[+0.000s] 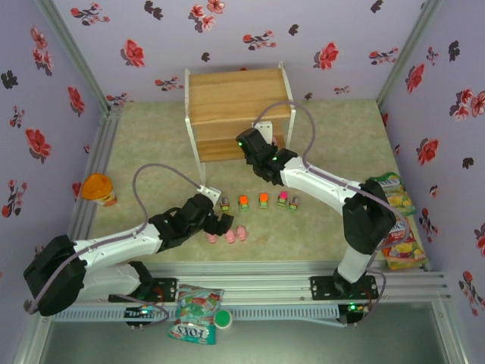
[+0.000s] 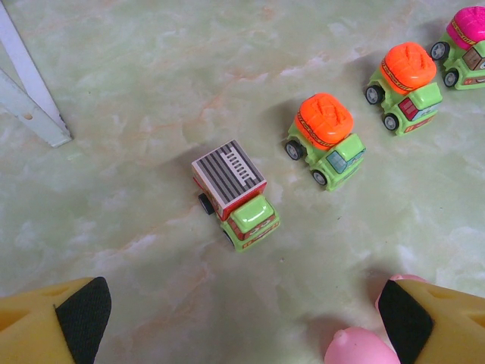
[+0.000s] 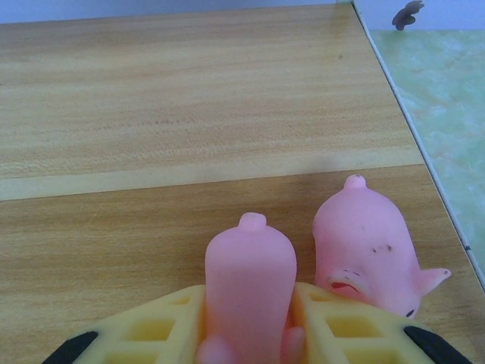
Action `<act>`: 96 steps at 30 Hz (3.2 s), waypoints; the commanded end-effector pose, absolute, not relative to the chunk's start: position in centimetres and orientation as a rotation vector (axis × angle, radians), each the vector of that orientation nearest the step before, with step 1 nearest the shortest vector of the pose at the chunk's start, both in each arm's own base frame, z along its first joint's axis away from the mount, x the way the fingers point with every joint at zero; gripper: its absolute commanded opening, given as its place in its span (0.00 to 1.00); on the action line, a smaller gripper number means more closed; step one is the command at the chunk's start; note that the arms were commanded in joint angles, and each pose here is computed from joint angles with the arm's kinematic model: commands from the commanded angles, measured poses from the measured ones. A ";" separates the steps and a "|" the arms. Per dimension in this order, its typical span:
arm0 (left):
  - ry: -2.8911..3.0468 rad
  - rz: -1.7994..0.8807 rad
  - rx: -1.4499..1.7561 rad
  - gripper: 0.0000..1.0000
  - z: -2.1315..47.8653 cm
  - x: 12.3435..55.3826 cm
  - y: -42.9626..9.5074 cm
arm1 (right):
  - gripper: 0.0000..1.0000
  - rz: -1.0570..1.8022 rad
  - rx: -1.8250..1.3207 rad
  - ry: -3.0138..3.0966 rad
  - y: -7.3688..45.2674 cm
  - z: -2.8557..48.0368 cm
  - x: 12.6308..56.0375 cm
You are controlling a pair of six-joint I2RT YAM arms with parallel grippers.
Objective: Place and organize the plastic toys onto the shelf
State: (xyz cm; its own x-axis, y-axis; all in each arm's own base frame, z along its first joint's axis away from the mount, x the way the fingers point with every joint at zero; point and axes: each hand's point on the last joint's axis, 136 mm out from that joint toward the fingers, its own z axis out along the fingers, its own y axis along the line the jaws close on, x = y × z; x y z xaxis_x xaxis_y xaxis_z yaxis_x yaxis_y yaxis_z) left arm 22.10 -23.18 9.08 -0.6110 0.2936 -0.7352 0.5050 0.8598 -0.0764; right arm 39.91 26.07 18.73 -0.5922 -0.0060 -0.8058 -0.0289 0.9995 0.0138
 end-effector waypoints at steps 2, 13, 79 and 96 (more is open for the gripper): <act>2.240 -0.383 0.591 0.95 9.9 22.4 -24.1 | 0.33 0.012 -0.026 2.229 25.9 17.3 39.6; 2.240 -0.381 0.593 0.95 9.9 22.3 -24.1 | 0.39 0.019 -0.029 2.215 26.2 18.2 39.8; 2.264 -0.268 0.302 0.84 11.0 20.2 -19.9 | 0.42 0.009 -0.027 2.180 20.1 19.0 27.3; 2.478 -0.221 0.029 0.81 9.2 16.3 -18.4 | 0.37 0.061 0.026 2.180 17.4 17.6 25.2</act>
